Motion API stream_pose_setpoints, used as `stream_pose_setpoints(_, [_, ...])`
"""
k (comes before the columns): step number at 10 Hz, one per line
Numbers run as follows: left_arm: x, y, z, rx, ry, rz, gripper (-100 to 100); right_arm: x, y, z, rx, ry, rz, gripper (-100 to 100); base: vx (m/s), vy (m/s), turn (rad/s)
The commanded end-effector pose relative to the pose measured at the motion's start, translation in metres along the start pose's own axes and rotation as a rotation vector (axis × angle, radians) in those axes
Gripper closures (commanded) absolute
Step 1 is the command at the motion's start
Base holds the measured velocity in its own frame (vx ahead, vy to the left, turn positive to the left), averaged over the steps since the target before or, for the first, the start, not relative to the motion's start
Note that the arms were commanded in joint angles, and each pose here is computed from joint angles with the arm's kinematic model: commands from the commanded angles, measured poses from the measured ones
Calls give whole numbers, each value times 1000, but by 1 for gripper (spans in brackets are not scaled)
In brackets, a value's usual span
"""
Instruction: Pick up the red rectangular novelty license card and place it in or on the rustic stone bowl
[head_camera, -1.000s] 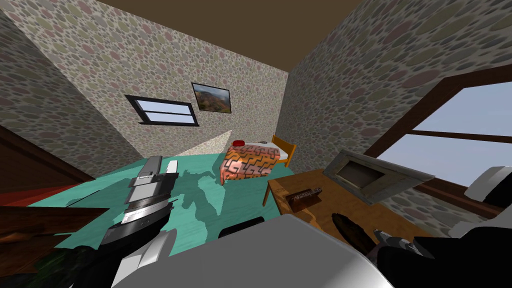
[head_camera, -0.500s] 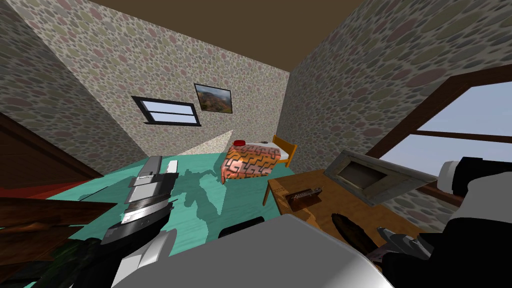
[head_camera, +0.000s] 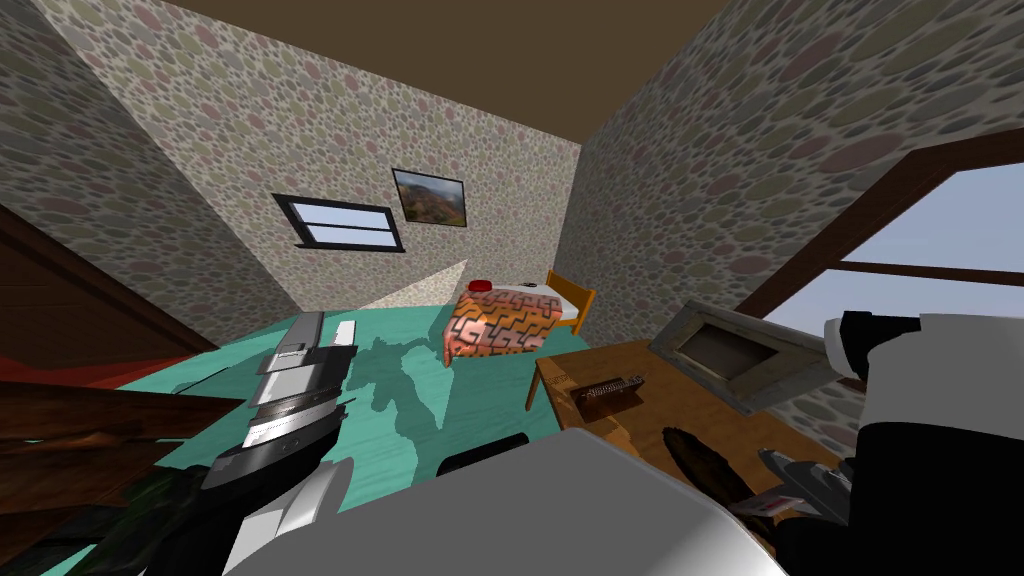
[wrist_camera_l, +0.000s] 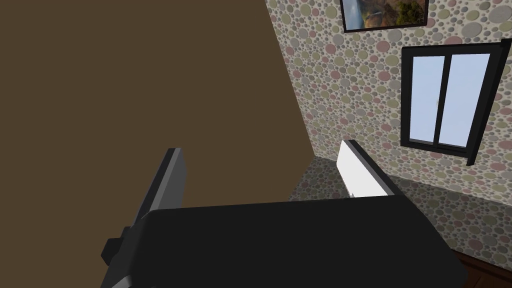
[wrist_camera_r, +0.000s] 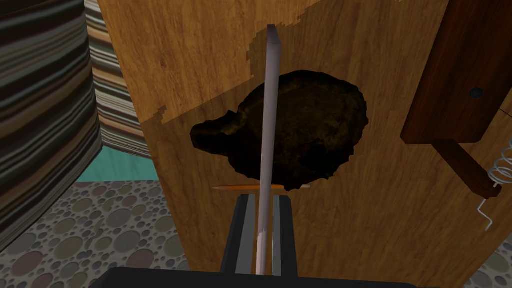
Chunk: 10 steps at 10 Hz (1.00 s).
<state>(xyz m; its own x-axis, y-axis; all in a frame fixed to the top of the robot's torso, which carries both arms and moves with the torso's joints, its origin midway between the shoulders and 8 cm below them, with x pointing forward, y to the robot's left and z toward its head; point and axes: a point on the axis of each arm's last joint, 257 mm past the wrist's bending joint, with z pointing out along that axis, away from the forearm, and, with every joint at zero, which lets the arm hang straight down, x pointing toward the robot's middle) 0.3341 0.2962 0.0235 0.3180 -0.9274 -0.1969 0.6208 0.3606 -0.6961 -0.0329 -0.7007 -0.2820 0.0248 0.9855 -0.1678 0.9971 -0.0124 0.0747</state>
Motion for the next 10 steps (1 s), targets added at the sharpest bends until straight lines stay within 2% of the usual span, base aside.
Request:
stream_pose_setpoints(1, [0,0,0,0,0,0,0,-1,3,-2,-1,9,2,100,-10,-13,12])
stream_pose_setpoints(3, [0,0,0,0,0,0,0,-10,6,-8,20,14,7,100,-9,-17,28])
stream_pose_setpoints(10, [0,0,0,0,0,0,0,-17,11,-18,46,65,7,100,6,-19,10])
